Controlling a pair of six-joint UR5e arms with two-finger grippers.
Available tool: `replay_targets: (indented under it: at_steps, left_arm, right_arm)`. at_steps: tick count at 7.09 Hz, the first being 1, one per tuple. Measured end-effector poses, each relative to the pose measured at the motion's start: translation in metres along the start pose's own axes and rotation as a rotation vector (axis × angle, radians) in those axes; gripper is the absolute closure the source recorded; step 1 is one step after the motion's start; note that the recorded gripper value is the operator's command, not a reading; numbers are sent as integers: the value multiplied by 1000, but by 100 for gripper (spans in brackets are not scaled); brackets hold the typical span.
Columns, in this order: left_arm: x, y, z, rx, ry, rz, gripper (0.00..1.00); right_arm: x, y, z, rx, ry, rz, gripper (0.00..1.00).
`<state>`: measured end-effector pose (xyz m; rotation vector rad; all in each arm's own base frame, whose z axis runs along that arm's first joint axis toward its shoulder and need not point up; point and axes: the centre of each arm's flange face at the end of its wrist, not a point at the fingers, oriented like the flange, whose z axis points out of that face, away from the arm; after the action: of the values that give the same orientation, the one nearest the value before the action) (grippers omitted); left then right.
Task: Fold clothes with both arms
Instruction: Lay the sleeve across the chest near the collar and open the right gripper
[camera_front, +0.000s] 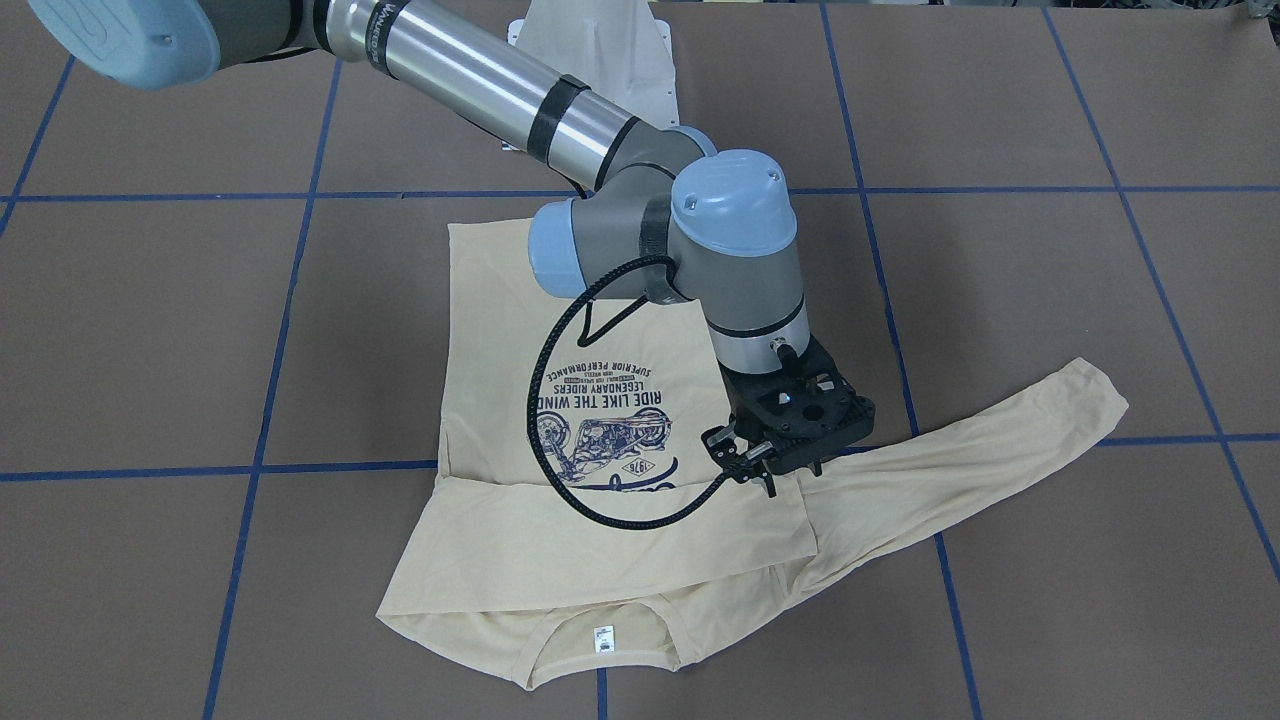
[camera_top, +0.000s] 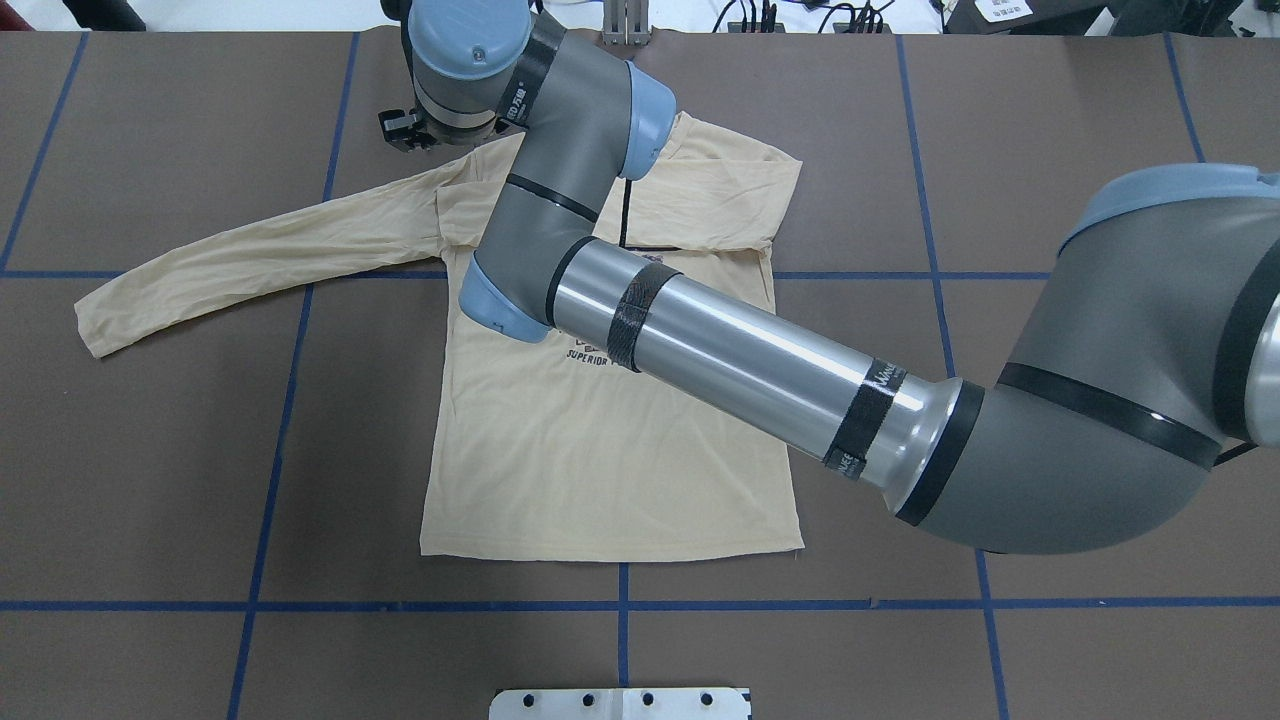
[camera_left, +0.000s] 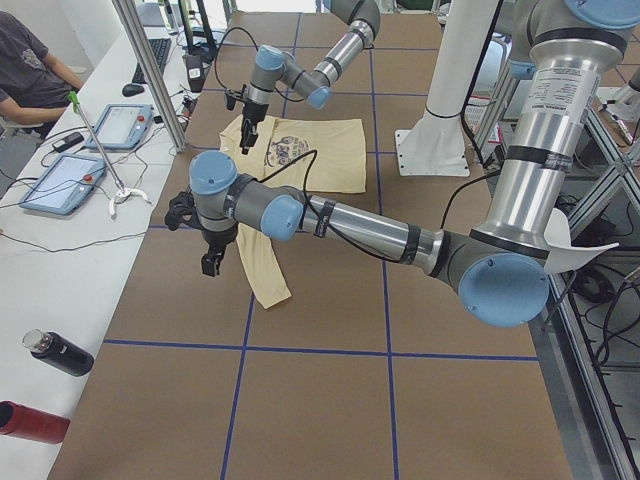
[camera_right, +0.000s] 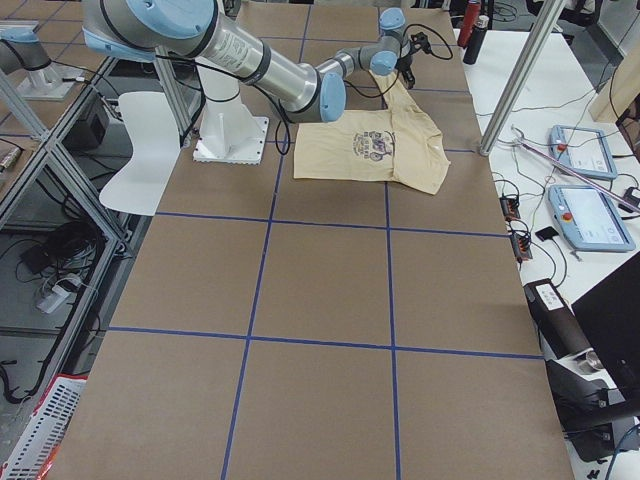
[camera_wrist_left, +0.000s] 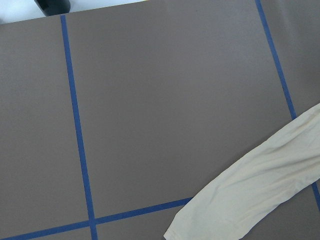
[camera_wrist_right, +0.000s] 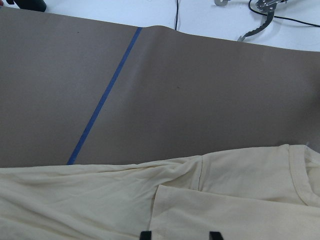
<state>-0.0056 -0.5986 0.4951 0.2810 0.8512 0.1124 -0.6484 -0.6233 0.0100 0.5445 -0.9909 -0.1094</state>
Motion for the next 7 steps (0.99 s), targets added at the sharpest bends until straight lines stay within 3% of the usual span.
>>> replay_targets:
  at_steps: [3, 5, 7]
  left_arm:
    - [5, -2, 0, 6, 4, -22, 0]
    - [17, 5, 8, 27, 20, -91, 0]
    - [18, 40, 34, 51, 36, -159, 0]
  right_arm:
    - [-2, -3, -8, -15, -8, 69, 1]
    - [26, 10, -35, -94, 53, 143, 0]
    - [65, 41, -60, -191, 136, 181, 0]
